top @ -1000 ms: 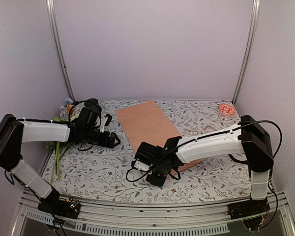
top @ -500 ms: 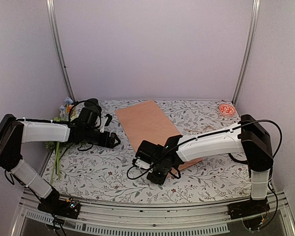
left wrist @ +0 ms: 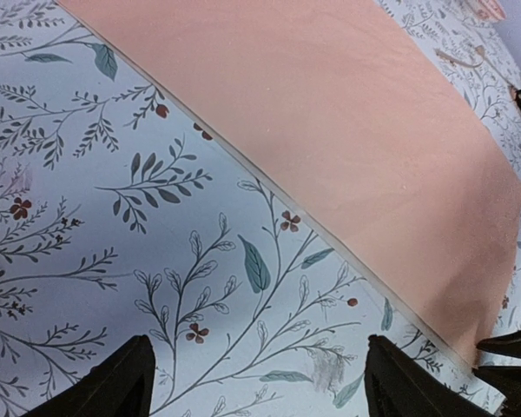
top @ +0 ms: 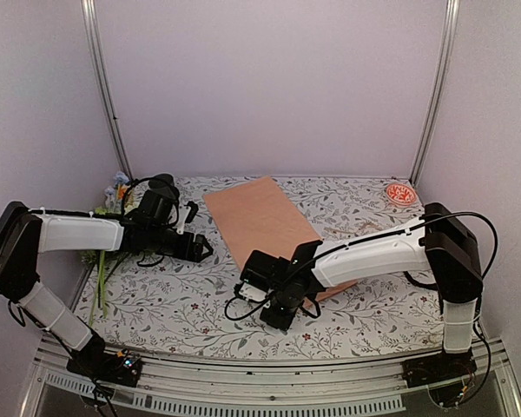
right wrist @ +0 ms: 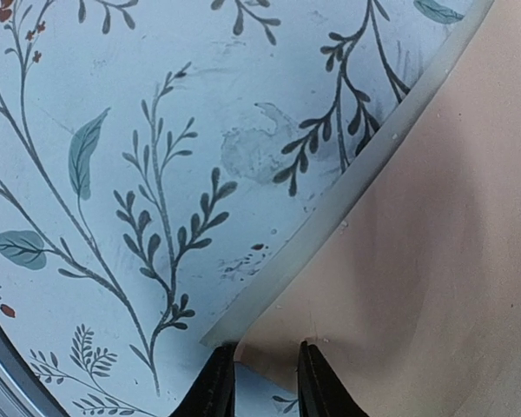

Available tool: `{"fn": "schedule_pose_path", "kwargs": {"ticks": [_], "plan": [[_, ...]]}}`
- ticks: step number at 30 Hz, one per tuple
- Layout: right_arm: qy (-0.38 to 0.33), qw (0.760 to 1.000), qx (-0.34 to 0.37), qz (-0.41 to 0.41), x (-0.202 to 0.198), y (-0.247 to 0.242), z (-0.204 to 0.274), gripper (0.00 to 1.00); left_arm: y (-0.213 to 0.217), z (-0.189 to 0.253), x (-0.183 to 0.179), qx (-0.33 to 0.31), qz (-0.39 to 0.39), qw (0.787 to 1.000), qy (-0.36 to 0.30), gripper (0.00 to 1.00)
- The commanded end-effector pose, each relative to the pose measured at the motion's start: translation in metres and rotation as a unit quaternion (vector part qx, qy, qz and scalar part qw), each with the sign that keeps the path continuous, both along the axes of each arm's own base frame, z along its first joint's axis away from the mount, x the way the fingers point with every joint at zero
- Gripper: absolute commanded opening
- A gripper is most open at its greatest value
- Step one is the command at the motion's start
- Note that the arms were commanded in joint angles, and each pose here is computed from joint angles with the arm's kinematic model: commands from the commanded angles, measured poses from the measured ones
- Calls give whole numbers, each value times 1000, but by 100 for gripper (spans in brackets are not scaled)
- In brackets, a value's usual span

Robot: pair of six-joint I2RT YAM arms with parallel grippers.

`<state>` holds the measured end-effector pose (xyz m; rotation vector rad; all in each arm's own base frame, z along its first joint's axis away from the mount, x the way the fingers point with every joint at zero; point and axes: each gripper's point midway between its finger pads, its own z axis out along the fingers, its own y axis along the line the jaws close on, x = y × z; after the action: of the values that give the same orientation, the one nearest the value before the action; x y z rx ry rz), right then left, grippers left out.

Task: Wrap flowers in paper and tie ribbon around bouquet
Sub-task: Pick up the corner of the folded wrapping paper from the center of the board.

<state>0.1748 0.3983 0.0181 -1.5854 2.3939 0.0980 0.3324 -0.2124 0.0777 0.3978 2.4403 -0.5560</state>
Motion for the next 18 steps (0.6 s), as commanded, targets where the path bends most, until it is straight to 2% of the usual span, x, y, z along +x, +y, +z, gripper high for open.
{"fn": "schedule_pose_path", "kwargs": {"ticks": [1,3,9,18], "plan": [[-13,1000,-8,-13,7,-3,-2,23,-3,0,-3,2,-13,1000,-4,85],[-14,1000,-6,-14,8,-2,0,20,-3,-1,-4,2,-13,1000,-4,85],[-17,1000,-10,-18,12,-4,0,1,-3,0,-4,2,-14,1000,-5,85],[-33,998,27,-47,29,1,35,0,-5,6,-5,4,-22,1000,-18,85]]}}
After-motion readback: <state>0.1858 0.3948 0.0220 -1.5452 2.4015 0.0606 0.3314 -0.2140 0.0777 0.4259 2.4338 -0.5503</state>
